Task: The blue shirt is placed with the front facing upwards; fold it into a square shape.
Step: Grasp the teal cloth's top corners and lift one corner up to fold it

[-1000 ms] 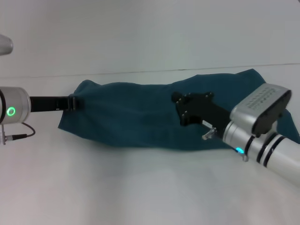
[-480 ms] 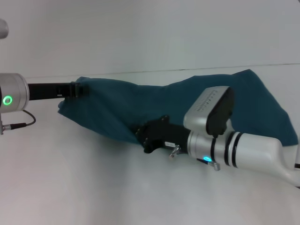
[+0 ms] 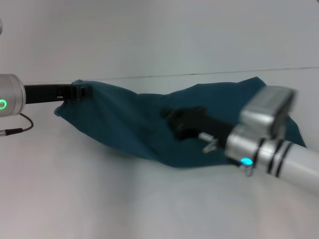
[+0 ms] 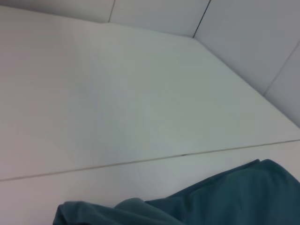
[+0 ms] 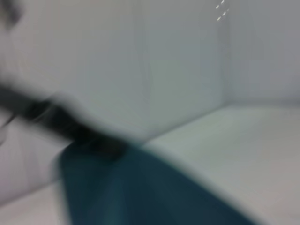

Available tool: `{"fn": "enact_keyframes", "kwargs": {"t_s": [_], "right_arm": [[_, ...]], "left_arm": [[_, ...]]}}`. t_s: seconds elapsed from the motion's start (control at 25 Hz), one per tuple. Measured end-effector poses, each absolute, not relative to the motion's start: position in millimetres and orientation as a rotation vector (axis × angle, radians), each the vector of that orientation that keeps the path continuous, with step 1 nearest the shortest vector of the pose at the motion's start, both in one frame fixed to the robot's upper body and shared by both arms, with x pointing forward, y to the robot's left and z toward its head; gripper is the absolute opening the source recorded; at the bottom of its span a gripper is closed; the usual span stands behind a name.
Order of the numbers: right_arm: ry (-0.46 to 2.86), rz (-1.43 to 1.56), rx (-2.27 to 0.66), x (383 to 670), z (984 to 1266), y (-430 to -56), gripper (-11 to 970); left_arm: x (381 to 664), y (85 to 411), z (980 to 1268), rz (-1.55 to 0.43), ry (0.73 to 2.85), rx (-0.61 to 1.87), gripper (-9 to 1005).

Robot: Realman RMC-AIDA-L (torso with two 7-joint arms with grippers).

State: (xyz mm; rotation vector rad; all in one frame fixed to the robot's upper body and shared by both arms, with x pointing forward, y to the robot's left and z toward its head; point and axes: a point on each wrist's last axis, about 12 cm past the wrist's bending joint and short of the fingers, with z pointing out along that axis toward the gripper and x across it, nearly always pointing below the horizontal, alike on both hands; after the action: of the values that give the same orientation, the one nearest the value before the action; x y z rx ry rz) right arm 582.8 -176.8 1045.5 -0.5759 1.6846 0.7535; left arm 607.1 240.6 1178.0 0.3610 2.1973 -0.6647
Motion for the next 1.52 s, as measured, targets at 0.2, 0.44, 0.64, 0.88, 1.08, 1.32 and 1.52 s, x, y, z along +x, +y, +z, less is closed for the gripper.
{"fn": "enact_keyframes", "kwargs": {"t_s": [0.2,0.44,0.64,0.88,1.08,1.32,1.52], "right_arm": [[1.707,0.640,-0.434,589.5,1041.8,-196.3,48],[1.781,0.670,-0.593,593.8,1039.9,-159.3,49],[1.817,0.734,-0.759,590.3,1042.0,-123.2,50],[1.833,0.785,-0.884,585.0,1045.7,-94.3,51],[1.772,0.808,-0.654,587.1,1045.8,-136.0,52],[1.766,0.714,-0.439,589.1,1039.5,-186.1,53],[1.796,0.754,-0.511,581.7,1034.1,-172.2,54]], "left_arm": [[602.7,239.9,1188.6,-0.701,2.148,0.379,19],[600.8,238.8,1197.5,-0.704,2.122,0.411,19],[598.6,237.5,1202.4,-0.707,2.116,0.438,20],[596.9,236.6,1205.6,-0.709,2.110,0.453,20],[595.6,238.0,1207.1,-0.705,2.106,0.459,20],[596.2,236.2,1208.8,-0.705,2.101,0.469,20],[596.6,236.9,1213.6,-0.696,2.086,0.472,20]]}}
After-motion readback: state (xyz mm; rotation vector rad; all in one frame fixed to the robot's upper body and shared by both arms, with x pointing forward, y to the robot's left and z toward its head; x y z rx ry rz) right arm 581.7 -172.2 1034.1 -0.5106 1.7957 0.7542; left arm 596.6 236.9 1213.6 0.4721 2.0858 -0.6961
